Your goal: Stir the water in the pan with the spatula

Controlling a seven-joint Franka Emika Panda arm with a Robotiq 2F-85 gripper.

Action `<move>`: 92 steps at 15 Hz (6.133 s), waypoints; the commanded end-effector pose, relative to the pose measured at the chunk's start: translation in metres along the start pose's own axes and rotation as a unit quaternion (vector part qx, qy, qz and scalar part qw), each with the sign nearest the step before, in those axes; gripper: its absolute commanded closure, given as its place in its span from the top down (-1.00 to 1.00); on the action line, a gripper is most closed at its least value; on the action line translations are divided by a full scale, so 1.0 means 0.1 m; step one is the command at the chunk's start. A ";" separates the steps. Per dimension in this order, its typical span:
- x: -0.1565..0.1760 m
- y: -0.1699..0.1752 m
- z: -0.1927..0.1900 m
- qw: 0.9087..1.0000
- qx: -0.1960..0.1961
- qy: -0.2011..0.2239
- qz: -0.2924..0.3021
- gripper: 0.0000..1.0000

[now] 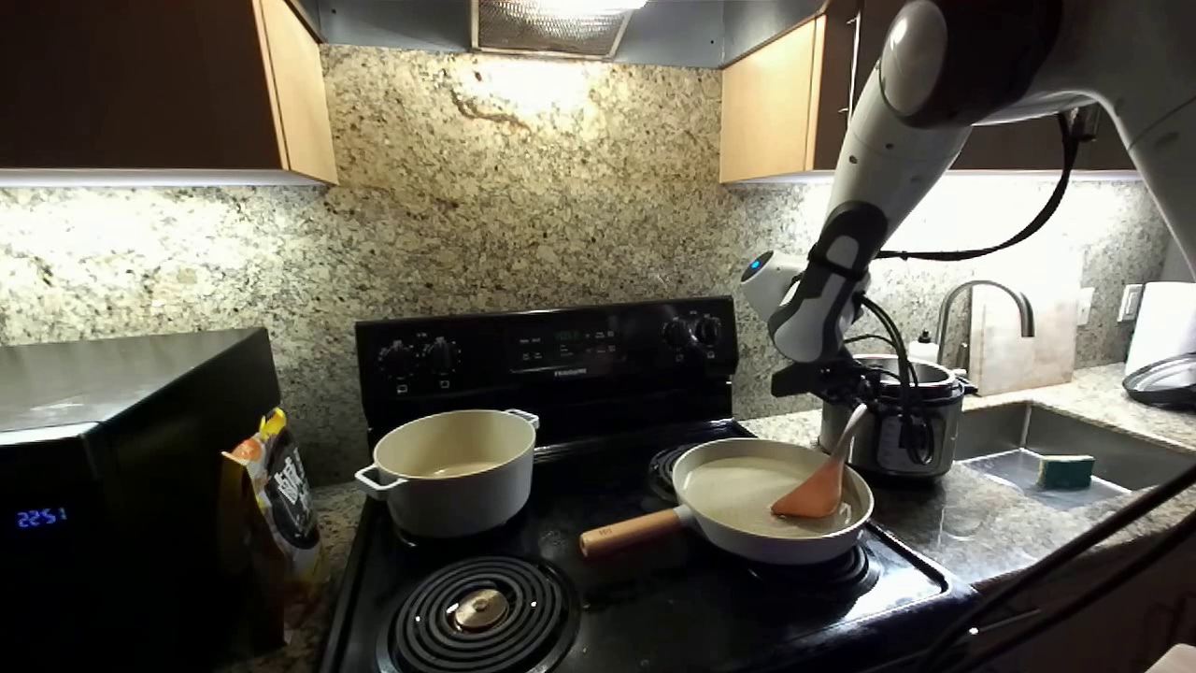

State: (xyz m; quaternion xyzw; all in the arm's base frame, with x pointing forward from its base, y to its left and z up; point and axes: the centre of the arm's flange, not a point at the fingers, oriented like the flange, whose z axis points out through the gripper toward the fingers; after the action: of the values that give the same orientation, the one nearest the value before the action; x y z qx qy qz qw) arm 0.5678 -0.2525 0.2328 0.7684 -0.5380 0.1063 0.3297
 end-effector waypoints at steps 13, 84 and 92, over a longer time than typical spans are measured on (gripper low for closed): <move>0.26 -0.33 -0.76 0.999 0.012 0.044 0.005 -0.85; -0.23 -0.69 -1.34 0.993 0.055 0.094 -0.049 -0.85; -0.38 -0.55 -0.90 0.996 0.033 0.065 -0.057 -0.85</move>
State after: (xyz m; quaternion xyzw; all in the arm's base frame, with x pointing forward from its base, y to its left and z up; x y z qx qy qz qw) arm 0.6351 -0.1472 0.2675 0.8008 -0.4593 0.1622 0.3484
